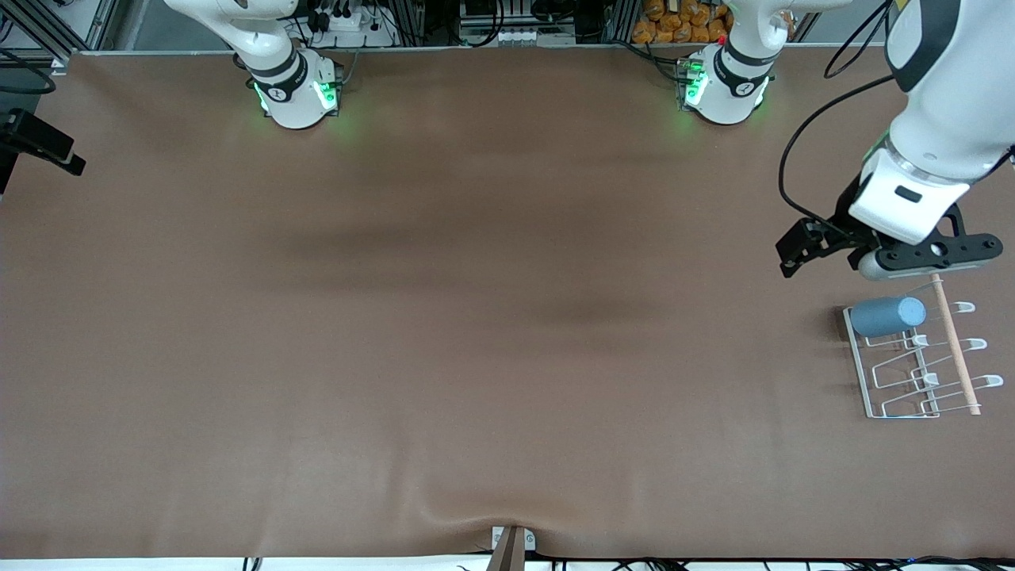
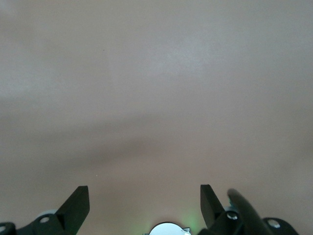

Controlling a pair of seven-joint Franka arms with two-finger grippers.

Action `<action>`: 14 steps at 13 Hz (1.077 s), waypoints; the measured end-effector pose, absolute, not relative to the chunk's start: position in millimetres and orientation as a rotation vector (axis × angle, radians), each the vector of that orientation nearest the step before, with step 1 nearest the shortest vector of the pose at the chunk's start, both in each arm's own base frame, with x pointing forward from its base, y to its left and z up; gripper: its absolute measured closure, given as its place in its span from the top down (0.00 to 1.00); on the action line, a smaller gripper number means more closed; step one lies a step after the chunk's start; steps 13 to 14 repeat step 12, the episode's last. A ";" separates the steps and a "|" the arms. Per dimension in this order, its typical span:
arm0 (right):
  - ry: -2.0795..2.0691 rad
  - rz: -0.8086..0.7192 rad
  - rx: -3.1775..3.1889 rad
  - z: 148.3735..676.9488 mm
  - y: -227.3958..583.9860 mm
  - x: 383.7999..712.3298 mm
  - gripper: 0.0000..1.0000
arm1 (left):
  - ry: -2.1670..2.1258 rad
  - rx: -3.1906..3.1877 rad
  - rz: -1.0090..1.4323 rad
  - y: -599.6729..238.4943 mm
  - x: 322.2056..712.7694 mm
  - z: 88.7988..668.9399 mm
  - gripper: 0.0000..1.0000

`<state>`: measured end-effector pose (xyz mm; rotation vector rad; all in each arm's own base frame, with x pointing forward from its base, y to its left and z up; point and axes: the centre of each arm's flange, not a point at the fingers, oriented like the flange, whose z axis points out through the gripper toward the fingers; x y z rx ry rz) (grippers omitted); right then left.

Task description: Transfer cup to left arm and place on rack

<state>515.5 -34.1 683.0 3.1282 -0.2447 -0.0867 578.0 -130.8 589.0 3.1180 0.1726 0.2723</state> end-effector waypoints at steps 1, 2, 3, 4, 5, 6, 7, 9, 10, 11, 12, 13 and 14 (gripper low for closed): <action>-0.245 -0.087 3.128 683.0 -34.1 515.5 1.00 | 0.183 3.120 0.272 -125.3 578.0 589.3 1.00; -0.245 -0.087 3.128 683.0 -34.2 515.5 1.00 | 0.185 3.124 0.271 -113.5 580.3 588.9 1.00; -0.245 -0.087 3.128 683.0 -34.2 515.5 1.00 | 0.184 3.127 0.271 -101.7 582.5 588.8 1.00; -0.245 -0.087 3.128 683.0 -34.2 515.5 1.00 | 0.191 3.128 0.271 -92.7 583.9 589.0 1.00; -0.245 -0.087 3.128 683.0 -34.2 515.5 1.00 | 0.201 3.128 0.272 -87.3 584.6 589.3 1.00; -0.245 -0.087 3.128 683.0 -34.2 515.5 1.00 | 0.191 3.130 0.273 -84.6 584.8 589.6 1.00; -0.245 -0.087 3.128 683.0 -34.2 515.5 1.00 | 0.161 3.133 0.274 -84.1 584.7 590.1 1.00; -0.245 -0.087 3.128 683.0 -34.2 515.5 1.00 | 0.074 3.141 0.281 -81.0 584.0 592.7 1.00; -0.245 -0.087 3.128 683.0 -34.2 515.5 1.00 | 0.039 3.144 0.284 -77.9 583.4 594.6 1.00; -0.245 -0.087 3.128 683.0 -34.2 515.5 1.00 | 0.022 3.146 0.283 -75.4 582.2 596.5 1.00; -0.245 -0.087 3.128 683.0 -34.3 515.5 1.00 | 0.020 3.147 0.279 -74.2 580.7 598.4 1.00; -0.245 -0.087 3.128 683.0 -34.3 515.5 1.00 | 0.020 3.147 0.279 -74.2 580.7 598.4 1.00; -0.245 -0.087 3.128 683.0 -34.3 515.5 1.00 | 0.020 3.147 0.279 -74.2 580.7 598.4 1.00</action>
